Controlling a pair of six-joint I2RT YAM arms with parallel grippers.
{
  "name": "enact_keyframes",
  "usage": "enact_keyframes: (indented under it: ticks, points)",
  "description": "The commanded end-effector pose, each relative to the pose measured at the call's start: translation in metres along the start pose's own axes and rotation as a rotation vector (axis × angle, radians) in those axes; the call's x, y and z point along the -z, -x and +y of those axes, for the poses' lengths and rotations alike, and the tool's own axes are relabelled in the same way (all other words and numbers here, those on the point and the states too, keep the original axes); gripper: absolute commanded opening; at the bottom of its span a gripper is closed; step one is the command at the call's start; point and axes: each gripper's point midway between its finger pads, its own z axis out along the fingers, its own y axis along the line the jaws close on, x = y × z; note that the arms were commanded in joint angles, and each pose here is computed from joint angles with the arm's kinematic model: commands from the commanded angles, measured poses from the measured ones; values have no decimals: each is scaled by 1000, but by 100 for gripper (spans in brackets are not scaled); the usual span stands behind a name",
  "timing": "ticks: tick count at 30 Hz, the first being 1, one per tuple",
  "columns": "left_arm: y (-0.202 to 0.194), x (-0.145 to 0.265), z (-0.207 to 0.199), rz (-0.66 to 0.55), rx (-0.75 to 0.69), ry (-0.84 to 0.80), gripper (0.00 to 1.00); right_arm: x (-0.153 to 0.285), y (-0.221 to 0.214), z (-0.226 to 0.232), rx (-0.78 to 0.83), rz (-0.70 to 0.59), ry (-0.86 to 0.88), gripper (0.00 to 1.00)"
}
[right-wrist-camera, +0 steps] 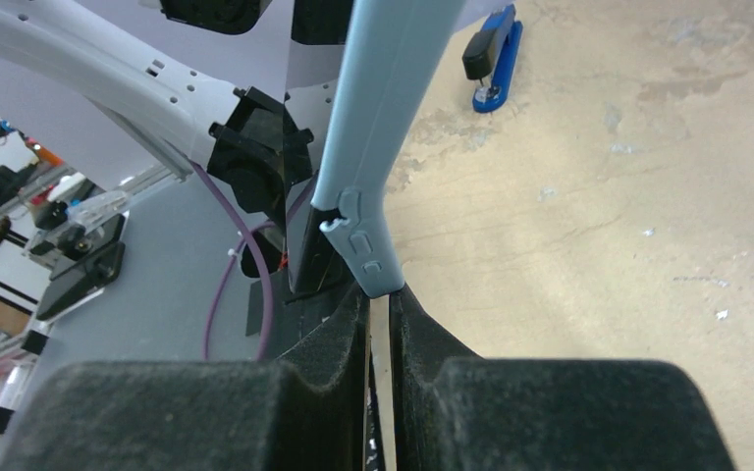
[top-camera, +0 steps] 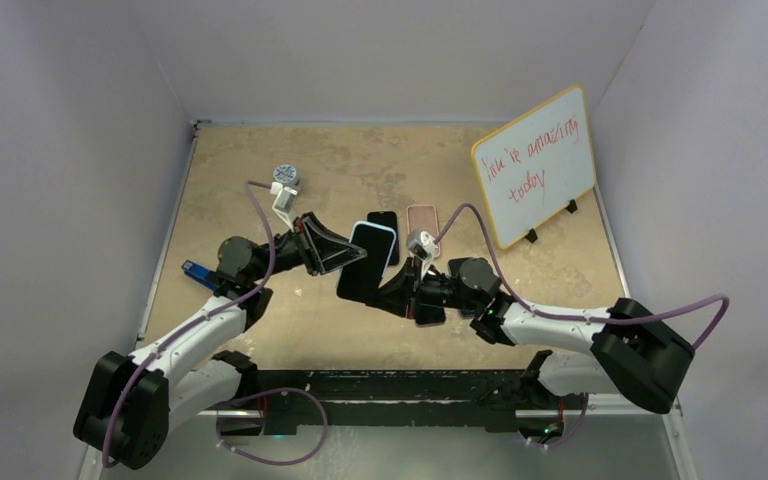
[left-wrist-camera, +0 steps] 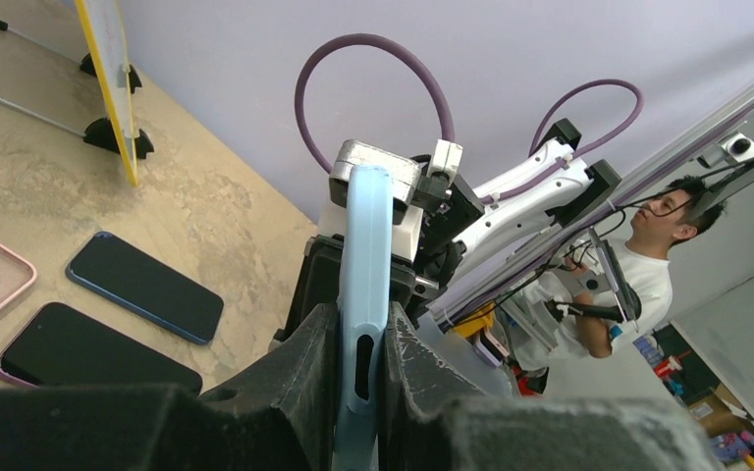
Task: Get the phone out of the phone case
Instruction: Remove the phone case from the phone.
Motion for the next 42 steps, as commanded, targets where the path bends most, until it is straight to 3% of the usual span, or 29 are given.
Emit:
enact_keyframes:
  ticks: [1,14,28,42]
  points:
    - [-50,1,-2,152,122,-32,0,1,99,11,86,-350,-11,11]
    - [-91,2,31,165,192,65,0,28,117,11,72,-479,-64,19]
    - [-128,8,57,196,260,145,0,39,126,17,64,-533,-49,21]
    - [-148,8,67,161,297,172,0,59,125,-7,-26,-634,-159,20]
